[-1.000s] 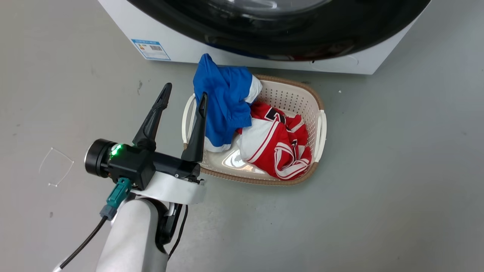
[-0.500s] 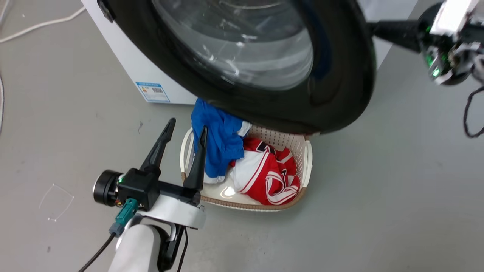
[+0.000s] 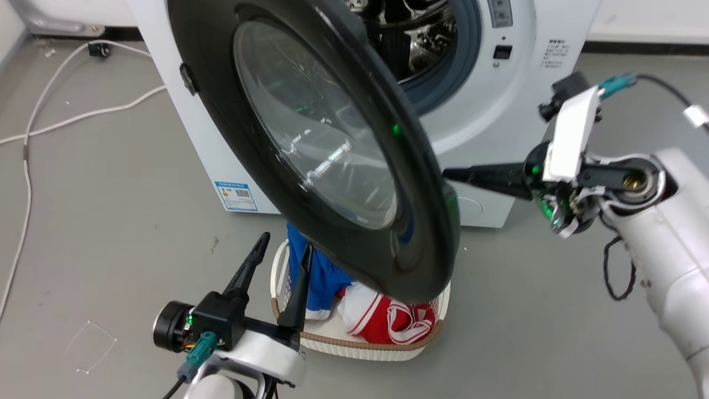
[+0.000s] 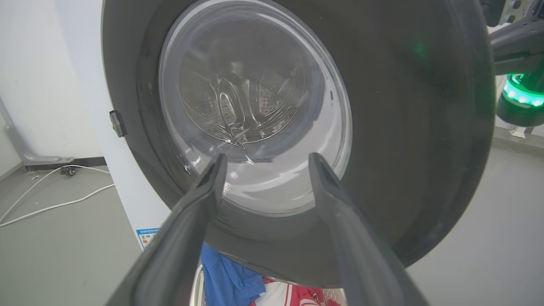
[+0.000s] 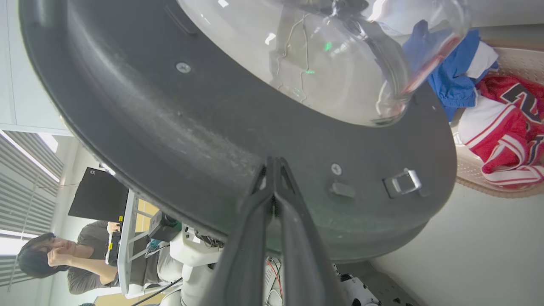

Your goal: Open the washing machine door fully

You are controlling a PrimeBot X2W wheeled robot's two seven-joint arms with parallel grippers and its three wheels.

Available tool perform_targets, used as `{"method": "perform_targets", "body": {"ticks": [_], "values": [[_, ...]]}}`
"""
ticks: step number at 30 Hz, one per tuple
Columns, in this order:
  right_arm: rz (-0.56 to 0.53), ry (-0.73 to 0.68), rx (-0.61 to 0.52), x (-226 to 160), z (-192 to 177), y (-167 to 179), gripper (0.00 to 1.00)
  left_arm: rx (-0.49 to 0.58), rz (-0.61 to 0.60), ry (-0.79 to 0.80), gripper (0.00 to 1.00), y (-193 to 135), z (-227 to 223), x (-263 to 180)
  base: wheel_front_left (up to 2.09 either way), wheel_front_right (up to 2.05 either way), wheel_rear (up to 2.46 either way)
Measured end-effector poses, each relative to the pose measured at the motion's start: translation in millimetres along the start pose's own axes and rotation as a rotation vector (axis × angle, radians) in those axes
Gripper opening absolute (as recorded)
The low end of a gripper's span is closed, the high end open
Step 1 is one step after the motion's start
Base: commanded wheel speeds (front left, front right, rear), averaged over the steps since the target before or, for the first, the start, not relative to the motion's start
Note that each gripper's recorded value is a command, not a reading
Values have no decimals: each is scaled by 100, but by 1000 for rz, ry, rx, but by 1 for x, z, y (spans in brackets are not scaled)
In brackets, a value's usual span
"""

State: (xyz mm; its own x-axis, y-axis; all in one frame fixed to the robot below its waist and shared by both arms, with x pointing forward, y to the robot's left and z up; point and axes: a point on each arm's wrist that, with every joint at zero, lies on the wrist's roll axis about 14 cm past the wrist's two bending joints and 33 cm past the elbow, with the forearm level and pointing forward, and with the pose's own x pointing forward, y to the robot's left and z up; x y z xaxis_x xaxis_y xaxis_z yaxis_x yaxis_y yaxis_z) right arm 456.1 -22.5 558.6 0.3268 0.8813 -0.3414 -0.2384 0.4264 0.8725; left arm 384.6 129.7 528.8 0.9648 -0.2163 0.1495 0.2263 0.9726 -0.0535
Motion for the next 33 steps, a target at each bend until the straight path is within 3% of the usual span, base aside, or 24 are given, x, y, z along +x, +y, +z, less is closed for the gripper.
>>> {"method": "perform_targets", "body": {"ticks": [12,19,25,29,33], "values": [[135,146,-15,39,-75,38,0,10,10,-3,100,1,7,-30,0,0,0],[156,112,7,50,-82,40,0,9,29,-2,100,7,7,-35,0,0,0],[140,-207,7,32,-40,30,0,3,32,8,100,7,3,-36,0,0,0],[56,-477,-33,-2,-15,1,0,0,21,12,100,4,1,-32,0,0,0],[-18,-691,-53,-39,-14,-28,0,2,4,16,100,-1,-1,-30,0,0,0]]}}
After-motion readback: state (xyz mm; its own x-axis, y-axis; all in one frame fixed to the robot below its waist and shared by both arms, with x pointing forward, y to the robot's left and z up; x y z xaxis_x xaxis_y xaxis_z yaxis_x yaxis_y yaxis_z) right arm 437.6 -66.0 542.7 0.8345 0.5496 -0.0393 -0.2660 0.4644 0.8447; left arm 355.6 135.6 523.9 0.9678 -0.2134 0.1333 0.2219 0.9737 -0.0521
